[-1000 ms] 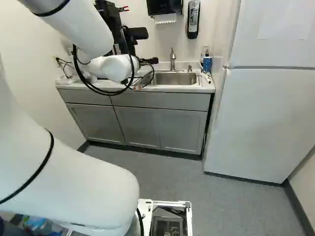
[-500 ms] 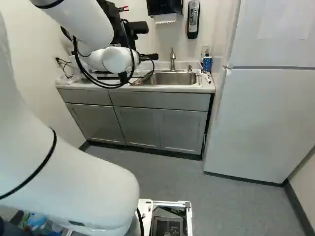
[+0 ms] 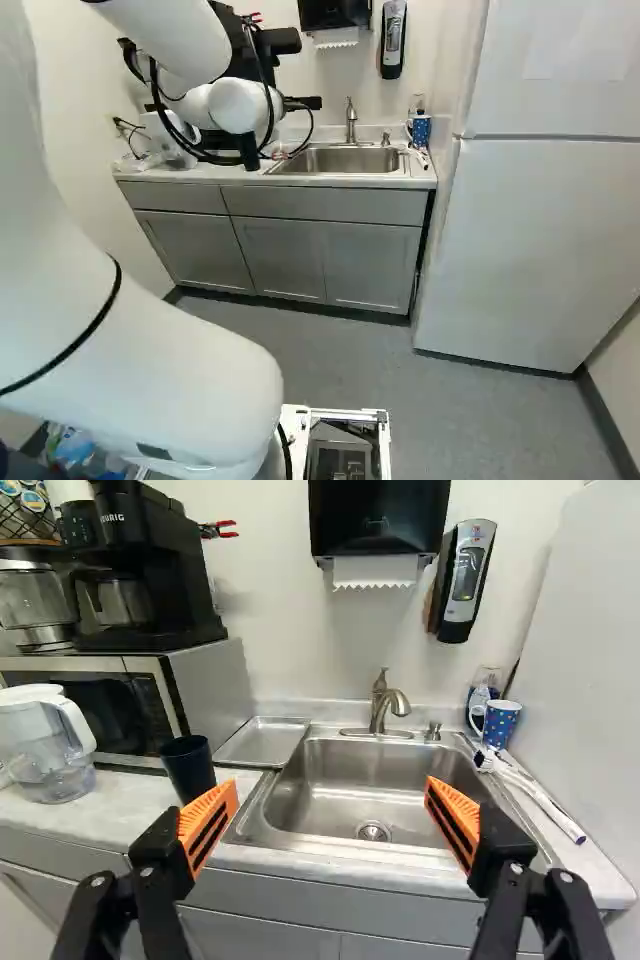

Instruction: Rinse the cup and place it in the tray

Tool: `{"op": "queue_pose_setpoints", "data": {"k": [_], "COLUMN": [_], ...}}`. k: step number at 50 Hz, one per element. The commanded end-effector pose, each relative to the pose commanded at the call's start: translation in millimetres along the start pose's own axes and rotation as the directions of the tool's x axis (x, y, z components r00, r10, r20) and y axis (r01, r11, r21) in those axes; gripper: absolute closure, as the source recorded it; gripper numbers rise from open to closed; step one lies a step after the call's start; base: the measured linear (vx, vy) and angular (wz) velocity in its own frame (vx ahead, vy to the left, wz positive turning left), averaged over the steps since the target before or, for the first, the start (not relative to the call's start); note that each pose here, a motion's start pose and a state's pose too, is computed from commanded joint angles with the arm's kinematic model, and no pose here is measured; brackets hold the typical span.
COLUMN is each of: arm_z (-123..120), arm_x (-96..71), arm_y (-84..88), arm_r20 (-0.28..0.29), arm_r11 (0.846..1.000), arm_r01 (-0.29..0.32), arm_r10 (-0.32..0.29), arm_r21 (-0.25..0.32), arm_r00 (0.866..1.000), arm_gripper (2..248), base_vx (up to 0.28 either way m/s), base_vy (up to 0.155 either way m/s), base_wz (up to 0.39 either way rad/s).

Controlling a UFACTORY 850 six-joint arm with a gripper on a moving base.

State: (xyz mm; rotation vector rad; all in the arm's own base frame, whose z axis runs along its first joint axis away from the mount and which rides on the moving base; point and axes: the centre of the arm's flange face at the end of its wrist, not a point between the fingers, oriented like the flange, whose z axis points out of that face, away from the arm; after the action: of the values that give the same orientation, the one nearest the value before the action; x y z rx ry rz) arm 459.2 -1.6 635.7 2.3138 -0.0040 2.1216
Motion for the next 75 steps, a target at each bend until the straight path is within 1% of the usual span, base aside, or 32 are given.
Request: {"op": "queue_pose_setpoints", "data": {"k": [75], "arm_z": [0.0], "arm_x": [0.0], "arm_y": [0.0], "arm_r20": [0.0], "arm_r11": [1.0], "arm_r01": [0.0], "arm_r10": [0.0], "arm_r21": [0.0], "arm_r00": [1.0], "arm_gripper": [3], "base_vx": [0.007], "base_vy": [-0.002], "base_wz": [0.001]}}
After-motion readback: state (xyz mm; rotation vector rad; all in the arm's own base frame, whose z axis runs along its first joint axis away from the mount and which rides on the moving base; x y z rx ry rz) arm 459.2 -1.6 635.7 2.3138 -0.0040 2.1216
